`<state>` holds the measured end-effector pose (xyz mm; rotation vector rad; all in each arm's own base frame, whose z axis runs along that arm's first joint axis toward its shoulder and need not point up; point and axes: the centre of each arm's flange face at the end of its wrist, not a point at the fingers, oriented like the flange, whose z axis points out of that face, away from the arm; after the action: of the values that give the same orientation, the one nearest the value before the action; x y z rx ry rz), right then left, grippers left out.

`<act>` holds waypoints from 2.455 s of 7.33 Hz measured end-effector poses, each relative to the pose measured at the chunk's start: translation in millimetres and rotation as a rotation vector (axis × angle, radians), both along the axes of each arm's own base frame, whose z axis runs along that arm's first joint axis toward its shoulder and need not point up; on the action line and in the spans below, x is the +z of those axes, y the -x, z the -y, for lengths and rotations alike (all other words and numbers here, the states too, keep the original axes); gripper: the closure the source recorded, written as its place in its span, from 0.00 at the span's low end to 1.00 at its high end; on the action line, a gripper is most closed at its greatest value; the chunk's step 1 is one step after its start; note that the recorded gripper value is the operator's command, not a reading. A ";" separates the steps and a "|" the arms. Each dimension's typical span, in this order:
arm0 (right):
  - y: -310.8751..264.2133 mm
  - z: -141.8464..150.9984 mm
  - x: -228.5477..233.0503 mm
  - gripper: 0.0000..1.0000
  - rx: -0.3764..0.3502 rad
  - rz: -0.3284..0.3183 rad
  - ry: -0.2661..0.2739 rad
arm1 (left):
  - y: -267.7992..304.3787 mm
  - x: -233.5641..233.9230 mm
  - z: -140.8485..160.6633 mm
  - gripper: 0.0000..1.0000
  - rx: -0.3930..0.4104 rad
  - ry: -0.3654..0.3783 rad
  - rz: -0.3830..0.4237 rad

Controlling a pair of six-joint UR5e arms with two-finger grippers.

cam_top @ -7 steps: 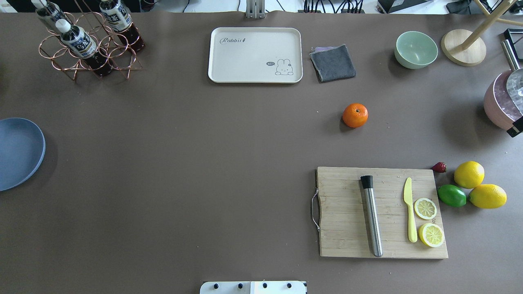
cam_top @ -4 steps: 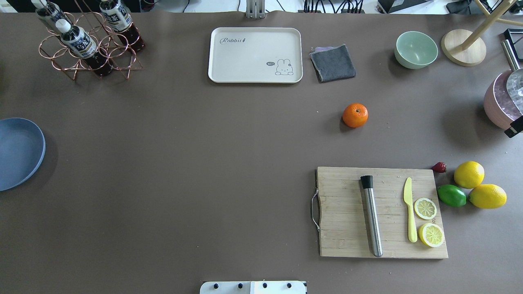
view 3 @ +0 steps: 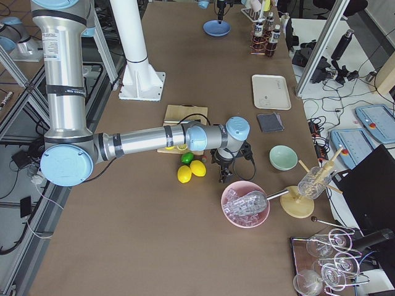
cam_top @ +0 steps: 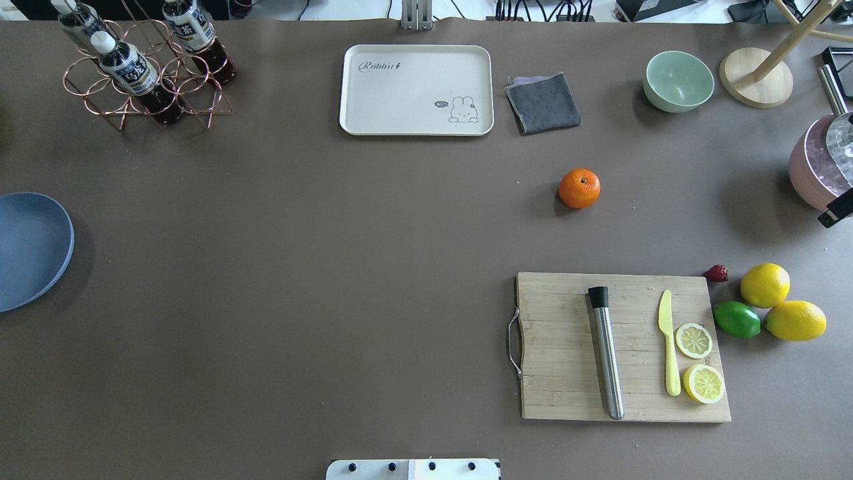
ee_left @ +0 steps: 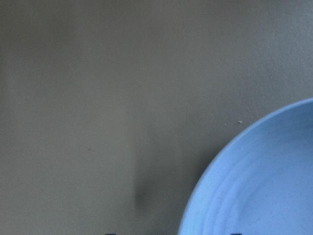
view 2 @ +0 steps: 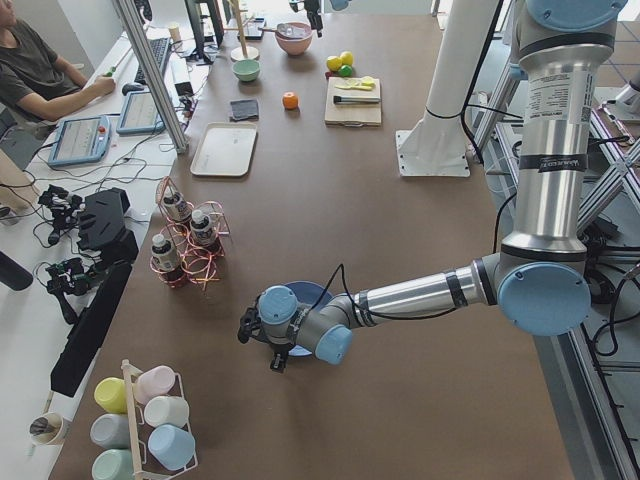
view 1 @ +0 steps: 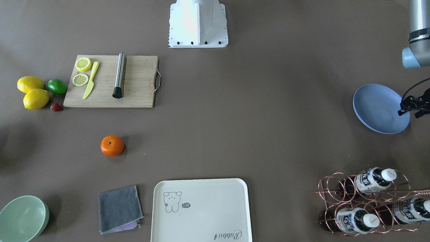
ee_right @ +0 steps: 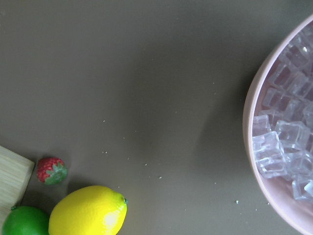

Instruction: Pick orange to plate

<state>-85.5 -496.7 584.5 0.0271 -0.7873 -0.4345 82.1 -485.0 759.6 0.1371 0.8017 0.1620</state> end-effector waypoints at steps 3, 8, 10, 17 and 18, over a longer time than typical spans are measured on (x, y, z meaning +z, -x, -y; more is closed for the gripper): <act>1.0 -0.9 -6.0 0.00 -0.003 0.003 -0.011 | 0.0 -2.3 -1.4 1.00 -0.010 -0.001 -0.009; 42.0 29.4 -85.3 0.00 0.052 0.034 -0.048 | -19.0 -114.2 7.5 1.00 -0.191 0.103 -0.182; 98.1 34.6 -147.7 0.00 0.092 0.060 -0.025 | -72.7 -202.4 -8.5 1.00 -0.236 0.172 -0.268; 235.2 47.2 -252.5 0.00 0.117 0.035 -0.069 | -372.0 -458.7 -64.5 1.00 -0.403 0.354 -0.294; 242.4 48.9 -251.6 0.00 0.121 0.021 -0.071 | -403.0 -477.4 -81.6 1.00 -0.411 0.358 -0.287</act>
<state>-327.9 -545.6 332.9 0.1452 -0.7857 -0.3479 485.1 -403.5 282.2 -0.0172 1.0572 -0.3970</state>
